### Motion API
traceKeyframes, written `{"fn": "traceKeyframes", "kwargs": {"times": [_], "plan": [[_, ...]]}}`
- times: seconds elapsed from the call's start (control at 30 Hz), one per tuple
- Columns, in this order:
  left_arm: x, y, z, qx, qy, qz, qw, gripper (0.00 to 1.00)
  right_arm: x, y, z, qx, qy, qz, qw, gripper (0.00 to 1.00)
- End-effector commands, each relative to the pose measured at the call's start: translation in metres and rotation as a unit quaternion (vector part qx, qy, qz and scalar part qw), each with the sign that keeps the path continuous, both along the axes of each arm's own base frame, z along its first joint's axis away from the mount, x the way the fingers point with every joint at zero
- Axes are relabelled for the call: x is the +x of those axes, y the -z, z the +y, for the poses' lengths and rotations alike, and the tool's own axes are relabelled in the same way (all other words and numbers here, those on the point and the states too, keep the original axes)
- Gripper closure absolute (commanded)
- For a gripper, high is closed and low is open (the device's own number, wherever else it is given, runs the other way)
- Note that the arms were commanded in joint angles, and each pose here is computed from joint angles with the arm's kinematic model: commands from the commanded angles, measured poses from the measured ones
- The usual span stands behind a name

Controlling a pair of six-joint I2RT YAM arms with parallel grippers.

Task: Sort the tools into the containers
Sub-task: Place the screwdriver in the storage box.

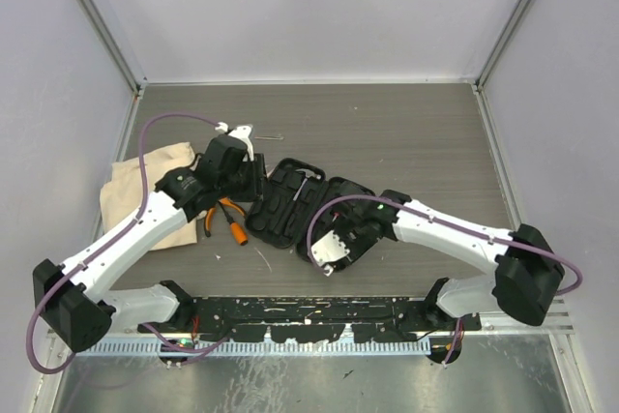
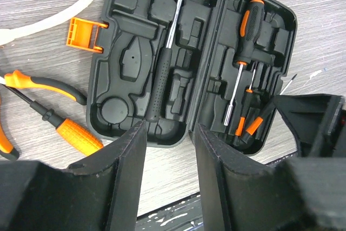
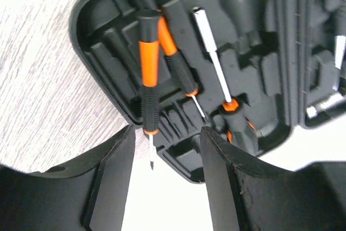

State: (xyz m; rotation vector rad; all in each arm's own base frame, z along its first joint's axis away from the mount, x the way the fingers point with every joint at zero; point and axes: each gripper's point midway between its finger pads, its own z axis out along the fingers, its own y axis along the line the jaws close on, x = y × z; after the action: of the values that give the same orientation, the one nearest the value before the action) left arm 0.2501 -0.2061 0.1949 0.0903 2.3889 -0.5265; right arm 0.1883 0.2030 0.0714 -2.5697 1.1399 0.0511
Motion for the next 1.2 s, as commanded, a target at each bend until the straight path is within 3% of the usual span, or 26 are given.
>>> {"fn": "traceKeyframes", "kwargs": {"times": [0.0, 0.1, 0.17, 0.3, 0.37, 0.5, 0.57, 0.73, 1.0, 1.17], "plan": [[0.007, -0.007, -0.015, -0.031, 0.014, -0.006, 0.999, 0.58, 0.005, -0.043, 0.023, 0.111, 0.062, -0.020, 0.992, 0.44], [0.005, -0.001, -0.024, -0.042, 0.028, 0.005, 0.999, 0.60, 0.002, -0.069, 0.039, 0.217, 0.158, 0.004, 0.963, 0.44], [0.004, 0.001, -0.029, -0.046, 0.032, 0.005, 0.998, 0.60, 0.008, -0.092, 0.050, 0.320, 0.260, 0.021, 0.911, 0.45], [0.003, 0.004, -0.037, -0.045, 0.043, 0.005, 0.998, 0.60, 0.015, -0.142, 0.059, 0.496, 0.403, 0.087, 0.764, 0.40], [0.002, 0.007, -0.042, -0.044, 0.047, 0.008, 0.998, 0.60, 0.019, -0.153, 0.055, 0.544, 0.462, 0.122, 0.690, 0.39], [-0.003, 0.018, -0.060, -0.035, 0.067, 0.018, 0.997, 0.61, 0.040, -0.155, 0.021, 0.585, 0.622, 0.141, 0.500, 0.42], [-0.008, 0.021, -0.070, -0.030, 0.079, 0.018, 0.996, 0.61, 0.044, -0.146, 0.005, 0.569, 0.677, 0.135, 0.446, 0.46], [-0.021, 0.030, -0.090, -0.020, 0.106, 0.021, 0.994, 0.61, 0.040, -0.121, -0.012, 0.496, 0.765, 0.126, 0.391, 0.59], [-0.053, 0.035, -0.115, -0.010, 0.142, 0.006, 0.990, 0.61, 0.029, -0.066, -0.013, 0.392, 0.840, 0.215, 0.306, 0.64], [-0.073, 0.042, -0.127, -0.003, 0.144, -0.006, 0.990, 0.61, 0.012, -0.035, -0.006, 0.311, 0.866, 0.265, 0.287, 0.64]]}}
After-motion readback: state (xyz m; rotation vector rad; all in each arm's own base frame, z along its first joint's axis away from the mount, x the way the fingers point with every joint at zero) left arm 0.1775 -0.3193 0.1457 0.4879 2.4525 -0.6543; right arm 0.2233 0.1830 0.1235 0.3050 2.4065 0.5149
